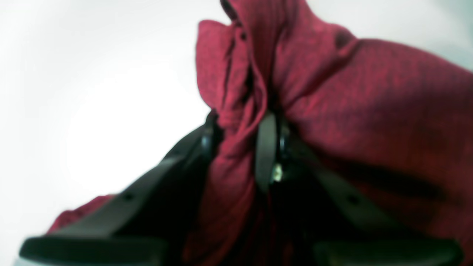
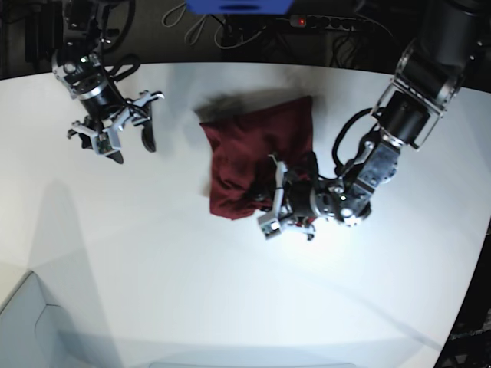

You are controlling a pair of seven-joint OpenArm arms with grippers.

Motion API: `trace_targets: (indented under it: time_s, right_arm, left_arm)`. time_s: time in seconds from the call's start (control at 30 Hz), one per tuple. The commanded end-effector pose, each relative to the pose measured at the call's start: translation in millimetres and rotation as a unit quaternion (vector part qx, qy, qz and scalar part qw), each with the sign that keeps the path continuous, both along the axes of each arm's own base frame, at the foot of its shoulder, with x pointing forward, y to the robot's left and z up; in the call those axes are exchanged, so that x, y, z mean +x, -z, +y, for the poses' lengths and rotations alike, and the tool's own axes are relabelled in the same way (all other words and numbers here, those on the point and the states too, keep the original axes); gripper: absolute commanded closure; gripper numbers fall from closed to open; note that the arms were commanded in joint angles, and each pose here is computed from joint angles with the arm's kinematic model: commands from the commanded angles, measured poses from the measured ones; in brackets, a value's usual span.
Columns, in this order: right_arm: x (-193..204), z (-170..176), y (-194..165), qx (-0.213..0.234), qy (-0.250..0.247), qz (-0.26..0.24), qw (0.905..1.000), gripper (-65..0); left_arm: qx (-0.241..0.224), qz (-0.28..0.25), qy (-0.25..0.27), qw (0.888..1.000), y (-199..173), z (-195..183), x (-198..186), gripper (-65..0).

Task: Layout the t-shirt on the table in an organized manner, then fold the t-shirt properly
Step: 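Drag the bundle with the left gripper toward the table center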

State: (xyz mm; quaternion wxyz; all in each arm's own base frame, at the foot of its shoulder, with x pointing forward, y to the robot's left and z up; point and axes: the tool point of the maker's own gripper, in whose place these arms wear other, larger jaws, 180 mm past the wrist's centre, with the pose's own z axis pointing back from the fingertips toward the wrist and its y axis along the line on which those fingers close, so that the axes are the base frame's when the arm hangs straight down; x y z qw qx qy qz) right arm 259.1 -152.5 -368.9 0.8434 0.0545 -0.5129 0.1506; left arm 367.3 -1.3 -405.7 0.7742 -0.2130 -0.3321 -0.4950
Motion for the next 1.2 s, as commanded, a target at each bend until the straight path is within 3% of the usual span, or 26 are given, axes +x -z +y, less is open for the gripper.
trace_targets:
  time_s: [0.0,0.23,0.47,0.53,0.7,0.83,1.0,1.17]
  right_arm:
    - [5.5,-3.5,-14.7,0.006,0.004,-0.028,0.9996,-39.6]
    - [-4.5,-27.0,-10.0,0.003,0.046,-0.019,0.9988,-39.6]
    - [-9.5,-29.6,-7.5,0.001,0.048,-0.014,0.9987,-39.6]
    - [-10.1,-29.6,-7.1,0.001,0.048,-0.013,0.9988,-39.6]
    - [-14.1,-29.4,-5.1,0.0,0.048,-0.009,0.9988,-39.6]
    - [-14.1,-29.4,-5.1,0.0,0.048,-0.009,0.9988,-39.6]
    - [-19.2,-29.1,-1.7,0.001,0.048,-0.002,0.9988,-39.6]
    - [-19.8,-27.8,-10.9,-0.005,0.044,-0.013,0.9989,-39.6]
  left_arm:
    - [-0.015,-0.028,0.012,0.999,-19.9,-9.3,12.4,-0.3]
    - [0.049,-0.102,0.091,0.989,-20.9,-61.1,11.3,-0.4]
    - [0.079,-0.134,0.116,0.981,-21.7,-80.3,12.1,-2.2]
    - [0.078,-0.139,0.117,0.98,-24.8,-81.3,13.2,-8.6]
    - [0.079,-0.14,0.116,0.98,-25.1,-78.8,14.4,-31.8]
    - [0.054,-0.157,0.082,0.983,-47.7,-74.2,32.1,-49.4]
    - [0.015,-0.203,0.045,0.978,-93.3,-69.5,53.7,-59.1]
    - [-0.02,-0.249,0.009,0.968,-137.3,-58.3,67.3,-60.5]
